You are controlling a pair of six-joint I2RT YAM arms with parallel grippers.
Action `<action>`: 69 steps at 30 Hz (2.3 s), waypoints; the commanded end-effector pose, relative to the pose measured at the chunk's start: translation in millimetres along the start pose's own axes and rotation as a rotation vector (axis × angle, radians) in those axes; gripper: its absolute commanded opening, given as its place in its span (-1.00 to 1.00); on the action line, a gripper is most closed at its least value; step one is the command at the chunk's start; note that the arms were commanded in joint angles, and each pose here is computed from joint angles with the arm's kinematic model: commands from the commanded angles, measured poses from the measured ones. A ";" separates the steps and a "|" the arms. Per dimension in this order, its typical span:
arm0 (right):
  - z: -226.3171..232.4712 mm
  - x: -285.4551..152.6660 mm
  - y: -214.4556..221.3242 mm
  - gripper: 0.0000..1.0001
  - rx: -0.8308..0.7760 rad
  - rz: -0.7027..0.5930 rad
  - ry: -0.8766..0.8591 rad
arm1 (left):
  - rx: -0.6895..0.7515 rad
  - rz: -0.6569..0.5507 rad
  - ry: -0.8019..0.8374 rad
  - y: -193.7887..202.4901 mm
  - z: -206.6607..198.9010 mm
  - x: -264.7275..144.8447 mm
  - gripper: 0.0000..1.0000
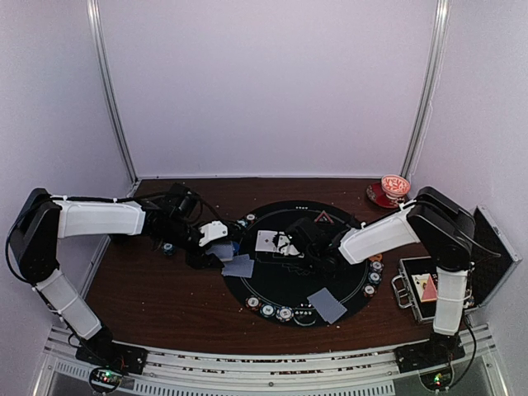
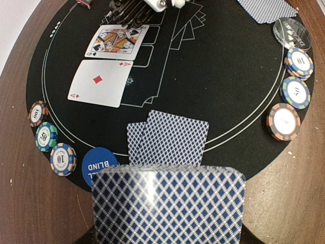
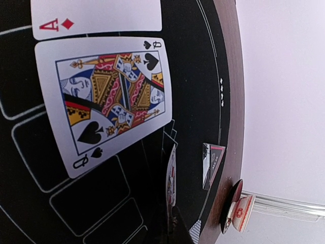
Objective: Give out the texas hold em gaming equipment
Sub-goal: Flop the poker card in the community card area.
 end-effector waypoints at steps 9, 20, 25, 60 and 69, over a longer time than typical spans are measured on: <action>7.0 4.0 -4.6 -1.00 0.014 -0.091 -0.038 | 0.014 -0.030 -0.033 -6.4 6.4 -4.5 0.22; 10.8 5.3 -0.7 -0.78 -0.010 -0.056 -0.062 | 0.014 -0.032 -0.033 -6.9 6.5 -4.9 0.22; 7.4 0.4 -0.4 -0.55 -0.002 -0.055 -0.071 | 0.014 -0.031 -0.032 -6.6 6.4 -4.4 0.22; -62.8 -106.2 -25.2 0.92 0.519 -0.246 -0.117 | 0.018 -0.044 -0.028 -8.8 5.3 -7.1 0.22; -83.0 -127.3 -44.8 1.00 1.099 -0.539 -0.472 | 0.020 -0.051 -0.026 -9.5 4.6 -8.9 0.22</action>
Point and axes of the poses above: each gripper's point midway between its finger pads, its own x axis out along the fingers, its own z axis along the line the jaws close on, y = z × x, the point moved 9 cm from there along -x, back along the fingers, and after that the axes turned 1 degree about -x, right-handed, at the moved point
